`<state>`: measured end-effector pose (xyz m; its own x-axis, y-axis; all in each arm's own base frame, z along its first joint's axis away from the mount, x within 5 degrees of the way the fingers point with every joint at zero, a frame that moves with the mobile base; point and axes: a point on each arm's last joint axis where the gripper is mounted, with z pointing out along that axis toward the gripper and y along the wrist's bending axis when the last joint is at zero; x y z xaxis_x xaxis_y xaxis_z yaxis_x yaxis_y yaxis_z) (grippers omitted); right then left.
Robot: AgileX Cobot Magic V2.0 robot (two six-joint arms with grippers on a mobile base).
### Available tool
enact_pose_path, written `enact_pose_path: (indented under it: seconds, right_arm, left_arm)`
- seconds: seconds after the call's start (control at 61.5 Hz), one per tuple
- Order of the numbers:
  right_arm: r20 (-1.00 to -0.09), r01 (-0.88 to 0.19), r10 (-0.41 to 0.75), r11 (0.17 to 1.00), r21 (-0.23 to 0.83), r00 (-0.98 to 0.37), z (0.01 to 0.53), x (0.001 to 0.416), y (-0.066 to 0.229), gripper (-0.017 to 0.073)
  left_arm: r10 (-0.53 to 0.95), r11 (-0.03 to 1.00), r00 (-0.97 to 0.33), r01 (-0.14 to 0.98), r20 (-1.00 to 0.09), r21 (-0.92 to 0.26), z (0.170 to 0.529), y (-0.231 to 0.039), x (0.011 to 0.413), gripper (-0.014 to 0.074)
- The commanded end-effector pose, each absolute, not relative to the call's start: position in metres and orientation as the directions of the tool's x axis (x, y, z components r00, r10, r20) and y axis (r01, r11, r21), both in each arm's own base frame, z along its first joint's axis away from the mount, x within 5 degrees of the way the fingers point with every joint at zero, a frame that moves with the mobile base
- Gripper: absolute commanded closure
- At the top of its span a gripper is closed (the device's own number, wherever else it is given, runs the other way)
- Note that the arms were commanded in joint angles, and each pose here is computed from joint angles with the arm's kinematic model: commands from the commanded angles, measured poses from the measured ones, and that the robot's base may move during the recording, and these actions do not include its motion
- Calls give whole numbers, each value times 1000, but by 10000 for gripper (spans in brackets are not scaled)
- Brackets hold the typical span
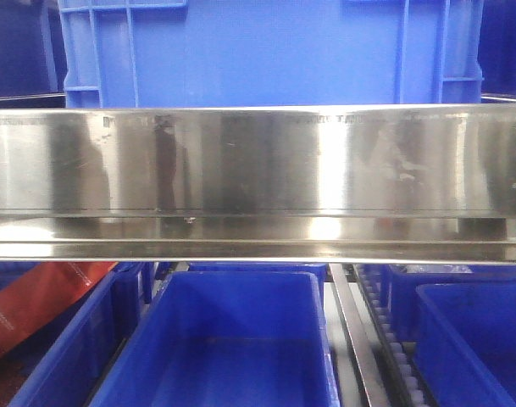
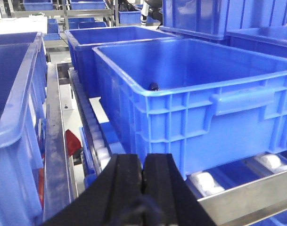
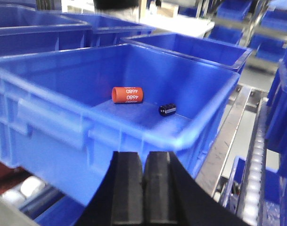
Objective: Place cylindrical capacitor in blue bin on shelf
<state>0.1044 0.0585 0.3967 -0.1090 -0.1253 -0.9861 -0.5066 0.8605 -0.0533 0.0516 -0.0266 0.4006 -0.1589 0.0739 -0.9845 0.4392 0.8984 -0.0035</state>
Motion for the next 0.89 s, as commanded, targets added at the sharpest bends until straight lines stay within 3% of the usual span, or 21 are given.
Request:
enact_pose_path:
  seconds: [0.0, 0.342, 0.878]
  right_arm:
    - [-995, -490, -95, 869, -65, -36, 379, 93, 51, 722]
    - [-998, -467, -51, 882, -64, 40, 320, 74, 39, 722]
    - [-998, -466, -49, 882, -63, 44, 319, 74, 40, 722]
  left_arm:
    - [61, 902, -148, 432, -987, -9, 400, -26, 52, 704]
    - [71, 902, -172, 432, -983, -10, 392, -27, 55, 704]
    - [71, 902, -172, 432, -983, -10, 392, -27, 55, 704]
